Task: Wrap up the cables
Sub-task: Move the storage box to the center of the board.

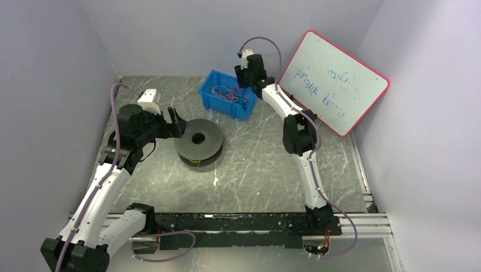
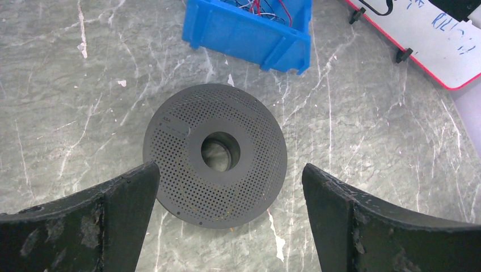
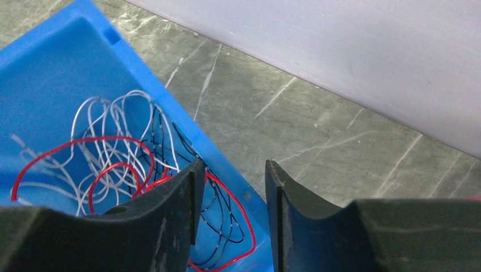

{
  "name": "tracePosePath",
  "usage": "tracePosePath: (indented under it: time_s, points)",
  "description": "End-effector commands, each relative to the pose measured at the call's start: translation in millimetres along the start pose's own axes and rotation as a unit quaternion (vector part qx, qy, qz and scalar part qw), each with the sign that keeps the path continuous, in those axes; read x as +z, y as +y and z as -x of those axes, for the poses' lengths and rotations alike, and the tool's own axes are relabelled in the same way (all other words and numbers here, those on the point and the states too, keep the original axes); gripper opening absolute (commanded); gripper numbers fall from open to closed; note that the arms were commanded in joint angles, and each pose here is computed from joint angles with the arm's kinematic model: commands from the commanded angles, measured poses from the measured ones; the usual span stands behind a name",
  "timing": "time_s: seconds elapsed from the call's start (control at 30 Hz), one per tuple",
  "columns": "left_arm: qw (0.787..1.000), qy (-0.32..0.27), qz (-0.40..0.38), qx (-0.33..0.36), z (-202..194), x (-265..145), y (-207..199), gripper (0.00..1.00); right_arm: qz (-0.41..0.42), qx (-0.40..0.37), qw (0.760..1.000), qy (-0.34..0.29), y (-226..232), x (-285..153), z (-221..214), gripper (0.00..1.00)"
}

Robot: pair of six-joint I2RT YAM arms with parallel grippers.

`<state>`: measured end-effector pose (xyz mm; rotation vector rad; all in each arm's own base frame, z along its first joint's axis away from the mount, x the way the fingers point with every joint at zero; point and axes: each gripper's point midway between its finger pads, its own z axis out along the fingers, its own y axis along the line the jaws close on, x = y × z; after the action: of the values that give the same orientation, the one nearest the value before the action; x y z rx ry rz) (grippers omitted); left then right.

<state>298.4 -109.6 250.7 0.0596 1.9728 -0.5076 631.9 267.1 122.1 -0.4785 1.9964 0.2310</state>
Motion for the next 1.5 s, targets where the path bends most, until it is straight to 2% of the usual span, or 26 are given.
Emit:
tracePosePath:
  time_s: [0.0, 0.5, 0.67, 0.77, 0.8, 1.07, 1.47]
  points:
    - [1.0, -0.019, -0.014, 0.004, 14, -2, -6, 1.0, 0.003, 0.009, 0.999, 0.031, -1, -5, -18, 0.42]
    - [1.0, -0.022, -0.015, 0.004, 15, -4, -7, 0.99, 0.007, 0.019, 1.0, 0.01, 1, -21, 3, 0.07]
    - [1.0, -0.022, -0.016, 0.004, 15, -4, -7, 1.0, 0.011, 0.024, 1.0, 0.007, 4, -26, 7, 0.06]
    - [1.0, -0.023, -0.017, 0.004, 15, -4, -7, 1.0, 0.009, 0.031, 0.999, 0.002, 3, -30, 12, 0.18]
    - [1.0, -0.023, -0.017, 0.004, 15, -4, -7, 1.0, 0.01, 0.033, 0.999, -0.001, 4, -32, 14, 0.2]
    - [1.0, -0.026, -0.017, 0.005, 16, -6, -8, 1.0, -0.004, 0.047, 0.999, -0.003, 3, -53, 13, 0.01]
    - [1.0, -0.025, -0.017, 0.004, 16, -6, -8, 1.0, -0.071, 0.082, 0.994, -0.02, -17, -98, 9, 0.0]
